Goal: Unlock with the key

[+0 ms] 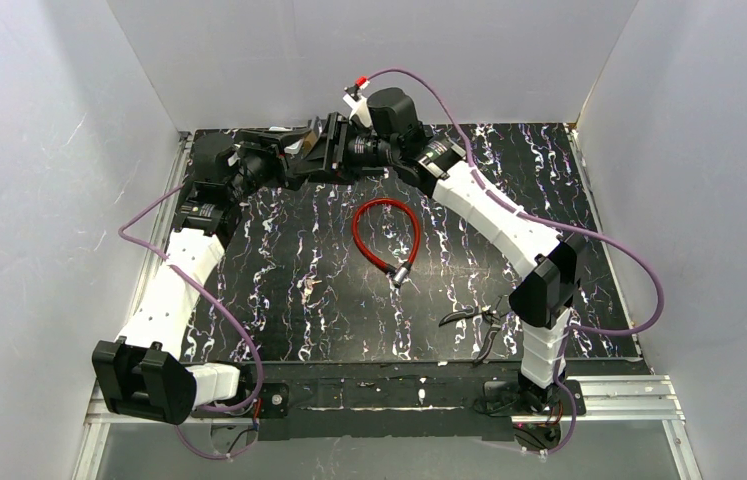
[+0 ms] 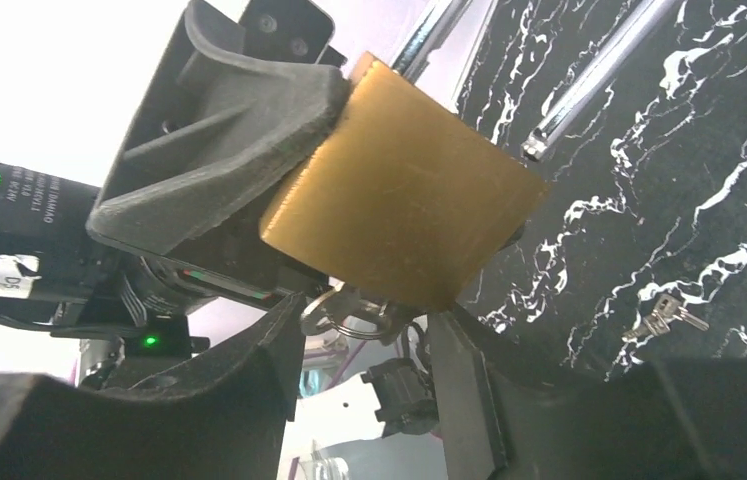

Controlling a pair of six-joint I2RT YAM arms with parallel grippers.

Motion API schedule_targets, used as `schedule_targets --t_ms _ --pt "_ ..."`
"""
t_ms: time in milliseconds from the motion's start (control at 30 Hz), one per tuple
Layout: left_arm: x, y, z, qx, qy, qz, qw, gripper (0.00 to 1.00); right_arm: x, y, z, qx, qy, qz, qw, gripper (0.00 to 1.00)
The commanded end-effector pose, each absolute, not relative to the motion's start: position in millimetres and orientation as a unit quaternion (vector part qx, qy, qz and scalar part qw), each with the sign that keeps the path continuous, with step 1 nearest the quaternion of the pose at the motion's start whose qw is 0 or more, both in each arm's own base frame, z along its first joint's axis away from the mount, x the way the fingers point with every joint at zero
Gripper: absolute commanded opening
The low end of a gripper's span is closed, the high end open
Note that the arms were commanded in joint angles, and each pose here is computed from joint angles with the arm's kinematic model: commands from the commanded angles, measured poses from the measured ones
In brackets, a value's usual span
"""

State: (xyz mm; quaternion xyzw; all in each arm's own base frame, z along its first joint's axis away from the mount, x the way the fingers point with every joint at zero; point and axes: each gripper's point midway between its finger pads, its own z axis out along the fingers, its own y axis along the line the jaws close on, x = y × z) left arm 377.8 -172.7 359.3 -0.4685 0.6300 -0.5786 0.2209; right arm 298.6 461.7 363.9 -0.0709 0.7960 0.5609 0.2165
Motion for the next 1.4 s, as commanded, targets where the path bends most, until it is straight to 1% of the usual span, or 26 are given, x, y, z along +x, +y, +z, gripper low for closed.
schedule_targets --t_ms 0,167,367,633,700,767,1067,1367 --pt "342 -193 418 -0.380 0.620 -0.651 0.216 0.00 317 440 377 -0.077 0.790 0.542 0.274 0.57" --pt "343 -193 417 -0.382 0.621 -0.650 0.215 0.00 317 431 385 -0.097 0.782 0.541 0.294 0.61" --pt "344 -192 416 -0.384 0.622 -0.648 0.216 0.00 310 425 407 -0.124 0.749 0.569 0.317 0.68" --pt "344 -192 414 -0.386 0.624 -0.645 0.214 0.00 317 417 408 -0.120 0.760 0.542 0.336 0.70" --pt "344 -193 413 -0.386 0.624 -0.645 0.214 0.00 318 417 411 -0.117 0.759 0.542 0.341 0.74" --pt "345 -192 414 -0.386 0.624 -0.645 0.215 0.00 321 416 413 -0.112 0.759 0.539 0.347 0.75" --pt "347 -193 412 -0.387 0.626 -0.643 0.215 0.00 322 421 432 -0.112 0.748 0.539 0.370 0.78" --pt "349 -193 413 -0.386 0.626 -0.643 0.216 0.00 326 430 424 -0.116 0.751 0.536 0.368 0.79"
